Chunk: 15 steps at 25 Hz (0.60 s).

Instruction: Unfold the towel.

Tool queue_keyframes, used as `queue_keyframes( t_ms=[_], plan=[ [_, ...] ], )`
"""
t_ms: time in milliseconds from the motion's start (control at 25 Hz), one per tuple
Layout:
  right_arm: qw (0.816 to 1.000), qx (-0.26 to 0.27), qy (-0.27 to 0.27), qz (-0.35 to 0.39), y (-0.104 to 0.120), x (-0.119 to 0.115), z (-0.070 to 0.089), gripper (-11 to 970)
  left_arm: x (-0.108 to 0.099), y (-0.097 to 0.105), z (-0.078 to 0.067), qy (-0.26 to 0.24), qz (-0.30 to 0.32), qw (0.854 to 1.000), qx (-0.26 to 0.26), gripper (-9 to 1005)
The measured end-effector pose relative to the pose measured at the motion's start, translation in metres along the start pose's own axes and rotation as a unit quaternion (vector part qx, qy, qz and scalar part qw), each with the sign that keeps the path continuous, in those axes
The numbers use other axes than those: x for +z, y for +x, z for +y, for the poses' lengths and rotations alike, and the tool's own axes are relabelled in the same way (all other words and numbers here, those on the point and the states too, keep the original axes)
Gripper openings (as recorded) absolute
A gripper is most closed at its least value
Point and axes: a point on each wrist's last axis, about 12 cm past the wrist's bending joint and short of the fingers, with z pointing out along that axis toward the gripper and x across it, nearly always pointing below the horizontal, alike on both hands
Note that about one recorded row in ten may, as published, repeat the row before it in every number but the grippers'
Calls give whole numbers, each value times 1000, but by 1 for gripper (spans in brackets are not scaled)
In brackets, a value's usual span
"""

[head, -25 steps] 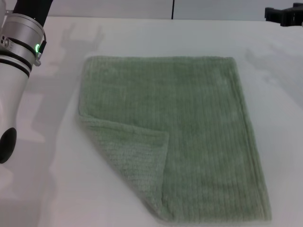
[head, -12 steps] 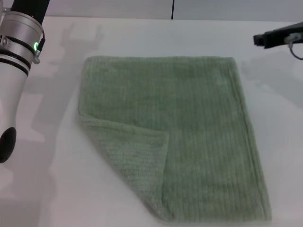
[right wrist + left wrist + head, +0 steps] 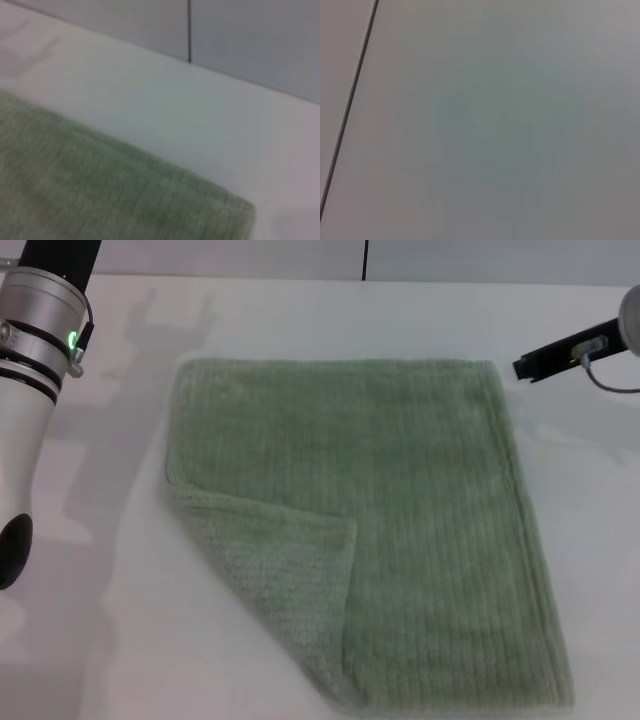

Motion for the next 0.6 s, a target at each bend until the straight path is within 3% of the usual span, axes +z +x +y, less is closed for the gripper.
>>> queue_keyframes(
  t_ms=[600],
  plan=[
    [998, -35, -41, 40, 7, 29, 1, -2, 1, -1, 0, 1, -1, 1000, -1, 840]
  ],
)
